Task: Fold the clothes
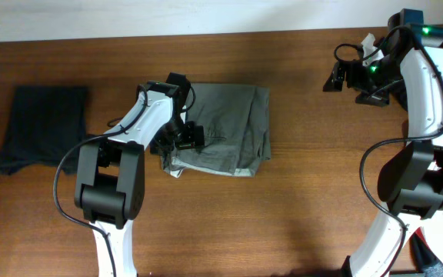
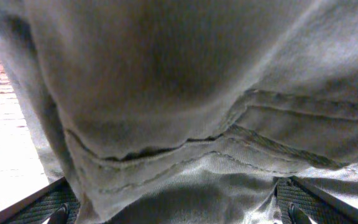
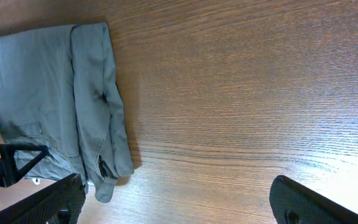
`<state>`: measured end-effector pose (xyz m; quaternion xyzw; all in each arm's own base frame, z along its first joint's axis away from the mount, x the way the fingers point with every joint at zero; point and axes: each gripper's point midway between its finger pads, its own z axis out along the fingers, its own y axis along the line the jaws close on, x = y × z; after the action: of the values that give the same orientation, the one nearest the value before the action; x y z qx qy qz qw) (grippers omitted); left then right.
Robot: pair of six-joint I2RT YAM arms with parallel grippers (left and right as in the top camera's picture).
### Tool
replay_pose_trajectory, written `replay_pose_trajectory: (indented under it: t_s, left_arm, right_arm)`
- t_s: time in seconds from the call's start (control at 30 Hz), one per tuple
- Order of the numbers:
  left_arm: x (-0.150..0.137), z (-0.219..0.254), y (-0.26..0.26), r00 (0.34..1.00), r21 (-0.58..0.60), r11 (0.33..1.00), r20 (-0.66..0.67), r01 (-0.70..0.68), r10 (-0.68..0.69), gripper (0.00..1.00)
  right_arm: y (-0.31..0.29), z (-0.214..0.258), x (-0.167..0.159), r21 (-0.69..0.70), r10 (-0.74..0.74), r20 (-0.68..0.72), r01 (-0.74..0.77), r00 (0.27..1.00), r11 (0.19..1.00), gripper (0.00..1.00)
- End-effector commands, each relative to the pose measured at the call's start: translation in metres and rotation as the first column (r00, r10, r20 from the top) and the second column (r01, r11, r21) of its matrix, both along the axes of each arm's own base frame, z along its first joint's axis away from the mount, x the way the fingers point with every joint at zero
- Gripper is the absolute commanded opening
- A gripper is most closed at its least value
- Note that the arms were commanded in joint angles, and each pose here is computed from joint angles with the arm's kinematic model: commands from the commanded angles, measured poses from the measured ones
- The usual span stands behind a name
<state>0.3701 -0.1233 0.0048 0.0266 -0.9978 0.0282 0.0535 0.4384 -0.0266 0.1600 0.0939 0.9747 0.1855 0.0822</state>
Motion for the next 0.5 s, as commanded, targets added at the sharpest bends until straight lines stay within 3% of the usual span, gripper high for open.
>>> replay_pose_trajectory:
  t_s: [0.0,0.47]
  left_arm:
    - [-0.003,-0.010,0.037,1.000,0.170,0.985,-0.017,-0.008,0.011,0.99]
    - [-0.002,0.004,0.060,1.000,0.304,0.953,-0.017,0.014,-0.009,0.99]
  right_arm:
    - [0.000,0.007,0.000,-0.012,0.001,0.016,-0.001,1.000,1.000,0.99]
    - [0.000,0.007,0.000,-0.012,0.001,0.016,-0.001,1.000,1.000,0.99]
